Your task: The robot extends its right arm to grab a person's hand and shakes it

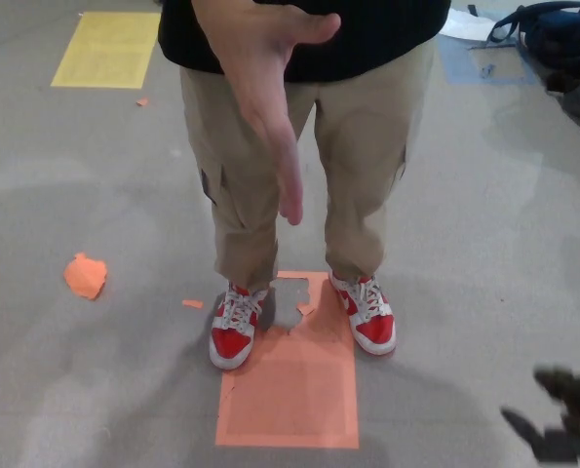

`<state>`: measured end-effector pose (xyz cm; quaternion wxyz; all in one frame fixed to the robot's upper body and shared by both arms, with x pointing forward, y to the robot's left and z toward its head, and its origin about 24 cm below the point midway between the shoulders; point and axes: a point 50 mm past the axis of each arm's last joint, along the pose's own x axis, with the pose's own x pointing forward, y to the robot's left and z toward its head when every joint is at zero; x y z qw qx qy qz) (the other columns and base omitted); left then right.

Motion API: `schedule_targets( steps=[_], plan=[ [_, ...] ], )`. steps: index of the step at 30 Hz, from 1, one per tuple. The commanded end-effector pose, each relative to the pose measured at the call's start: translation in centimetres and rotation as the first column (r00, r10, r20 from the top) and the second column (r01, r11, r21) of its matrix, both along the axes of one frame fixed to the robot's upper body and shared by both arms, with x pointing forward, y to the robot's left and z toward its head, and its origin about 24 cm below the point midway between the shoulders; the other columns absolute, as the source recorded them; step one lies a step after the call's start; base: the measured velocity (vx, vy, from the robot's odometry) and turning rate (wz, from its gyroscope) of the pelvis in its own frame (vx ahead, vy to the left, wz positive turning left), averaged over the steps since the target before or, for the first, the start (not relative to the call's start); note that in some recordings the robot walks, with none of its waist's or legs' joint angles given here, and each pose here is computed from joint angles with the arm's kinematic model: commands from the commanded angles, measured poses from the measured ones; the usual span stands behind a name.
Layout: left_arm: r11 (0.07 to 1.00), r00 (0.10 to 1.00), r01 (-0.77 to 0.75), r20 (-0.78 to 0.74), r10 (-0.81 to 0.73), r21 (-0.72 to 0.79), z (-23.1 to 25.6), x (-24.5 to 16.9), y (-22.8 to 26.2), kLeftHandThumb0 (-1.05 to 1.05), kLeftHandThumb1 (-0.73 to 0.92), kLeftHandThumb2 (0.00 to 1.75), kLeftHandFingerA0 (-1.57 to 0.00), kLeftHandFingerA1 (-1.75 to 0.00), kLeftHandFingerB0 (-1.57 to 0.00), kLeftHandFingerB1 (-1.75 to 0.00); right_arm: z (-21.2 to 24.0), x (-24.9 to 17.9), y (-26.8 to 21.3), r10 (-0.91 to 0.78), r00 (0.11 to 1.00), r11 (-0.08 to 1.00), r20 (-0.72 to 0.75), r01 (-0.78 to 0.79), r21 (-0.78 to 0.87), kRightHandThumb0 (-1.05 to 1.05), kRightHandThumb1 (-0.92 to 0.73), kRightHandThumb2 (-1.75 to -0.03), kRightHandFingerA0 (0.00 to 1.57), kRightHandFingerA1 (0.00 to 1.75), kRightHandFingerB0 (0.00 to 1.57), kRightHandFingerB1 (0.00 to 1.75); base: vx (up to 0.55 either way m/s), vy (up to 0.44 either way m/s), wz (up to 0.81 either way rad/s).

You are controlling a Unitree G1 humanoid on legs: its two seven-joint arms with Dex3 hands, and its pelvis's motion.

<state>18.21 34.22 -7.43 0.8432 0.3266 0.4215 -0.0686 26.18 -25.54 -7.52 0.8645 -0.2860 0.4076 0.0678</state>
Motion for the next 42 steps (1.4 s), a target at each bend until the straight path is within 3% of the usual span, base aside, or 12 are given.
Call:
schedule_targets(
  steps=[1,3,5,17,19,20,21,25,31,32,33,42],
  plan=[
    [1.000,1.000,-0.003,-0.009,0.003,0.006,0.0,-0.3,0.2,-0.51,0.86,0.65,-0.29,-0.36,-0.21,-0.31,-2.3,-3.8,-1.3,-0.030,0.985,1.000,-0.171,0.029,-0.012,-0.76,-0.83,-0.64,0.00,0.02,0.00,0.00,0.00,0.000,0.00],
    [1.000,1.000,-0.008,0.008,0.008,-0.014,0.1,-0.2,0.2,-0.50,0.86,0.65,-0.30,-0.37,-0.20,-0.31,-2.8,-4.8,-1.6,0.019,0.960,0.999,-0.280,-0.027,-0.025,-0.82,-0.92,-0.68,0.00,0.00,0.00,0.00,0.00,0.000,0.00],
    [1.000,1.000,-0.010,0.011,0.009,0.003,0.2,-0.1,0.3,-0.51,0.86,0.65,-0.33,-0.37,-0.23,-0.31,-2.6,-4.9,-2.1,0.078,0.948,0.995,-0.308,-0.093,-0.033,-0.81,-0.84,-1.18,0.00,0.15,0.00,0.16,0.00,0.000,0.00],
    [1.000,1.000,-0.015,0.016,0.015,-0.003,0.1,0.5,-0.1,-0.51,0.86,0.65,-0.29,-0.36,-0.22,-0.31,-2.2,-4.4,-2.2,0.036,0.956,0.999,-0.292,-0.039,-0.007,-0.86,-0.86,-1.15,0.00,0.10,0.00,0.09,0.00,0.000,0.00],
    [1.000,0.999,-0.022,0.033,0.023,-0.022,0.3,1.1,-0.5,-0.27,0.62,1.11,-0.08,-0.50,-0.07,-0.50,-1.8,-4.0,-2.6,0.027,0.957,0.999,-0.287,-0.033,-0.019,-0.93,-0.87,-1.16,0.00,0.06,0.00,0.05,0.00,0.000,0.00],
    [1.000,0.999,-0.018,0.031,0.019,-0.021,0.2,1.1,-0.5,-0.27,0.62,1.11,-0.08,-0.50,-0.07,-0.50,-1.8,-4.0,-2.7,0.027,0.956,0.999,-0.291,-0.037,-0.030,-0.93,-0.87,-1.16,0.00,0.06,0.00,0.05,0.00,0.000,0.00],
    [1.000,0.999,-0.020,0.025,0.020,-0.022,0.1,0.7,-0.4,-0.51,0.86,0.65,-0.29,-0.37,-0.20,-0.31,-2.0,-4.3,-2.7,0.023,0.955,0.999,-0.296,-0.031,-0.022,-0.87,-0.83,-1.15,0.00,0.10,0.00,0.09,0.00,0.000,0.00],
    [0.998,0.999,-0.036,0.032,0.037,-0.042,0.2,0.9,-0.4,-0.51,0.85,0.65,-0.29,-0.37,-0.20,-0.31,-1.9,-4.0,-2.6,0.000,0.957,1.000,-0.292,0.000,-0.001,-0.95,-0.86,-1.12,0.00,0.02,0.00,0.00,0.00,0.000,0.00],
    [0.999,0.999,-0.029,0.026,0.030,-0.027,0.0,0.7,-0.4,-0.26,0.62,1.11,-0.10,-0.51,-0.09,-0.50,-2.2,-4.6,-2.7,0.005,0.953,1.000,-0.301,-0.010,-0.015,-0.85,-0.81,-1.09,0.00,0.10,0.00,0.09,0.00,0.000,0.00],
    [0.999,0.999,-0.029,0.028,0.030,-0.026,0.0,0.7,-0.4,-0.48,0.85,0.65,-0.28,-0.36,-0.22,-0.32,-2.2,-4.7,-2.7,-0.002,0.955,1.000,-0.297,-0.003,-0.015,-0.89,-0.83,-1.09,0.00,0.06,0.00,0.04,0.00,0.000,0.00],
    [0.999,0.999,-0.032,0.030,0.033,-0.026,0.1,0.8,-0.4,-0.26,0.62,1.11,-0.10,-0.51,-0.09,-0.50,-2.2,-4.6,-2.8,-0.007,0.957,1.000,-0.291,0.002,-0.019,-0.88,-0.81,-1.08,0.00,0.07,0.00,0.05,0.00,0.000,0.00],
    [0.999,0.999,-0.034,0.036,0.035,-0.023,0.4,1.0,-0.1,-0.25,0.63,1.11,-0.09,-0.50,-0.08,-0.50,-2.2,-4.6,-2.6,-0.006,0.958,1.000,-0.287,0.004,-0.008,-0.90,-0.85,-1.11,0.00,0.06,0.00,0.03,0.00,0.000,0.00]
  ],
)
